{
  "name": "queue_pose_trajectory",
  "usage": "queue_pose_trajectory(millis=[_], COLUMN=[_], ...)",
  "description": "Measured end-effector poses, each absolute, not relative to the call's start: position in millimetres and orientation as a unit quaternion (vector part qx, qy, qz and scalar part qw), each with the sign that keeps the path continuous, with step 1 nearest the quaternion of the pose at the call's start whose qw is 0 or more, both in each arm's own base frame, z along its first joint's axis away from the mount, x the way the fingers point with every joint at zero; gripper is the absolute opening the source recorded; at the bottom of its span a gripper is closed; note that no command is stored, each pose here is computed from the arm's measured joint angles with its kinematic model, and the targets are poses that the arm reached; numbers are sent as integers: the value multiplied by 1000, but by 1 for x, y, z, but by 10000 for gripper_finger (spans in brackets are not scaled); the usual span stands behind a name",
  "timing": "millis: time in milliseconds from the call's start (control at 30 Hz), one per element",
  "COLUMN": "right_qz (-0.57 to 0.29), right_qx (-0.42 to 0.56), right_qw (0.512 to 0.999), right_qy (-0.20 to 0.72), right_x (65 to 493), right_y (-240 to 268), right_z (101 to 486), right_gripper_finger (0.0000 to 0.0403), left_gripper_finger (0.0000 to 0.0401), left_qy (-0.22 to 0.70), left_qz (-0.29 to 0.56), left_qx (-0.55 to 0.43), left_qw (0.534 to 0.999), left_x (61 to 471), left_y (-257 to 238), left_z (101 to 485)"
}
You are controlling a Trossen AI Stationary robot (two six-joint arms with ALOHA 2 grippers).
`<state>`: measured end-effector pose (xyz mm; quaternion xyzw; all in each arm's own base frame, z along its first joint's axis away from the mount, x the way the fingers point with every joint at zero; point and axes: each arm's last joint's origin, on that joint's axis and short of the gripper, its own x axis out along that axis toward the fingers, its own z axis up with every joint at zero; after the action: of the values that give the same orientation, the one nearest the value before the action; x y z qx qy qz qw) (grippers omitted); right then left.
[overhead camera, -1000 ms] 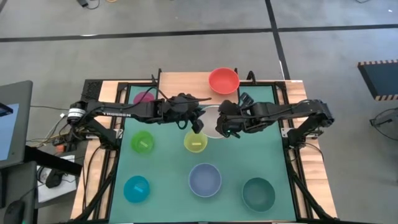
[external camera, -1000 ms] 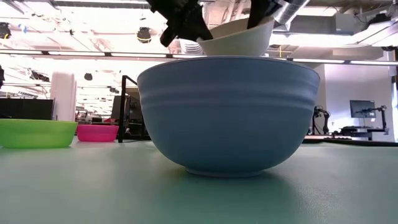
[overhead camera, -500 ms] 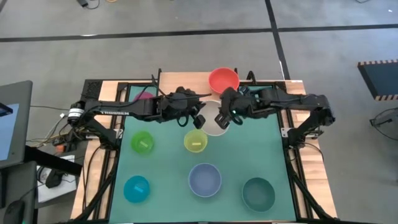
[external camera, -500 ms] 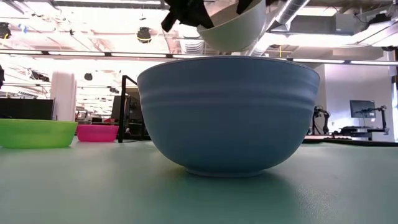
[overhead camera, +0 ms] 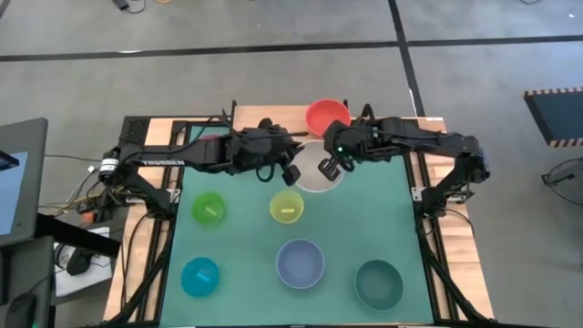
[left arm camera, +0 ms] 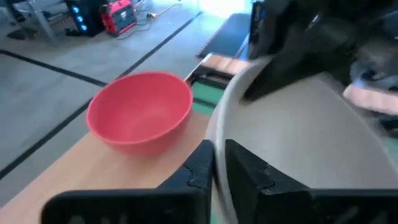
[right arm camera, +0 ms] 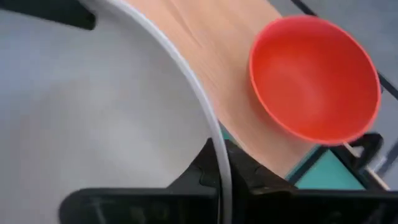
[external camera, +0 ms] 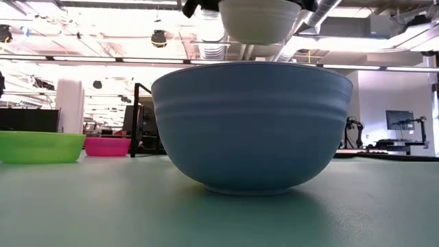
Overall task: Place and stack bowls onto a shelf
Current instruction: Stack the white bowl on the orange bowl on the shelf
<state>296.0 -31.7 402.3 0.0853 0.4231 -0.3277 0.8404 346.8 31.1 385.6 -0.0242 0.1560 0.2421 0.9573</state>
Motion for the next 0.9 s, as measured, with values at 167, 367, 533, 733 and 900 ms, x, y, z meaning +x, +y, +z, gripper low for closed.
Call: queue_pose_trajectory(millis=[167, 367, 533, 733, 900], right_qz=[-342, -403, -459, -467, -456], right_qx=[74, 109, 146, 196, 231], right_qw=[834, 823, 797, 793, 779], right_qy=[426, 385, 364, 339, 363], right_x=[293, 285, 267, 249, 246], right_y=[-59, -110, -155, -193, -215], right_z=[404, 408, 409, 407, 392], right_gripper_finger=[25, 25, 30, 28, 33], left_gripper_finger=[103, 189, 216, 212, 210], left_qy=[148, 161, 171, 181, 192], left_qz=[229, 271, 305, 328, 341], left_qx=[-31, -49, -44, -48, -63], left_qw=[962, 948, 936, 926, 918], left_x=[342, 327, 317, 304, 297], left_y=[29, 31, 27, 20, 18], left_z=[409, 436, 443, 438, 423])
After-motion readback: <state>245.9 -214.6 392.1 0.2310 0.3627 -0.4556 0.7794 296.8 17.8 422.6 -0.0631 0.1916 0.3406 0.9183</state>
